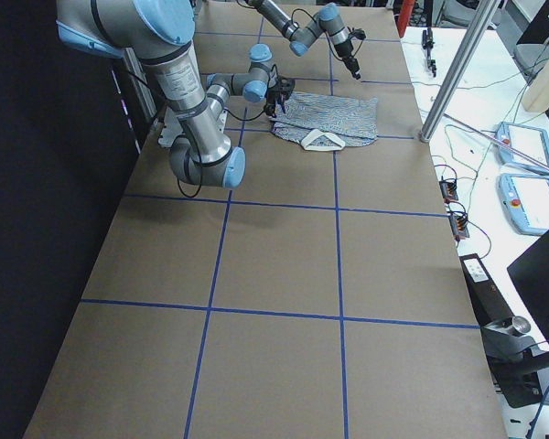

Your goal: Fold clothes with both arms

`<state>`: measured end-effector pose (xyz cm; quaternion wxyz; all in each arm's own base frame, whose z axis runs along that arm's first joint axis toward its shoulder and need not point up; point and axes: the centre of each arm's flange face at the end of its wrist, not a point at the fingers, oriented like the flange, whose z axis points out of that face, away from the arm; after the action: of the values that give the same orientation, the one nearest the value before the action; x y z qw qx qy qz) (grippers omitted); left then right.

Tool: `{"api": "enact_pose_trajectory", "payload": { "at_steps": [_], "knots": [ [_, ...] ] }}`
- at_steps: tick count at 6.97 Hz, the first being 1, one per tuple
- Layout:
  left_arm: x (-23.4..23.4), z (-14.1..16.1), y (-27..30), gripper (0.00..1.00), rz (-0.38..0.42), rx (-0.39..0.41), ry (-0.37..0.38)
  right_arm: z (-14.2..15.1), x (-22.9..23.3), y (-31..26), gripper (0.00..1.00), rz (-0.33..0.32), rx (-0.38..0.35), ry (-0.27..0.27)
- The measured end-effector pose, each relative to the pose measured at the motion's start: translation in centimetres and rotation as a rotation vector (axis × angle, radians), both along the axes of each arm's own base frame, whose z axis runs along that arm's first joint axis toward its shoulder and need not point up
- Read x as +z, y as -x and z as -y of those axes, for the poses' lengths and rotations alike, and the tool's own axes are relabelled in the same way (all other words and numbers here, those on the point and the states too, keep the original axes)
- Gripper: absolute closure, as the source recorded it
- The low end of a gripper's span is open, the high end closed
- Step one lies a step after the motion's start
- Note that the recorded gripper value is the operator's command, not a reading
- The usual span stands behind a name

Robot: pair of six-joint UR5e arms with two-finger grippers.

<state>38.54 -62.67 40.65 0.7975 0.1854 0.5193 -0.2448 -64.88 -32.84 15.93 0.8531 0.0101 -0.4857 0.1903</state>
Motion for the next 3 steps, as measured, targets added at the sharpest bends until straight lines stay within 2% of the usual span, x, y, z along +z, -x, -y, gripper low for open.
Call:
{"api": "enact_pose_trajectory", "payload": {
  "at_steps": [1, 2, 3],
  "knots": [
    [-0.3, -0.04, 0.11, 0.5, -0.007, -0.003, -0.001, -0.03, 0.4, 0.42, 0.28, -0.009, -0.005, 0.005],
    [-0.7, -0.11, 0.22, 0.5, -0.018, -0.008, 0.001, -0.17, 0.67, 0.72, 0.5, -0.014, -0.016, 0.014],
    [-0.93, -0.16, 0.28, 0.5, -0.025, -0.011, 0.004, -0.42, 0.81, 0.91, 0.56, -0.014, -0.028, 0.025]
  ]
}}
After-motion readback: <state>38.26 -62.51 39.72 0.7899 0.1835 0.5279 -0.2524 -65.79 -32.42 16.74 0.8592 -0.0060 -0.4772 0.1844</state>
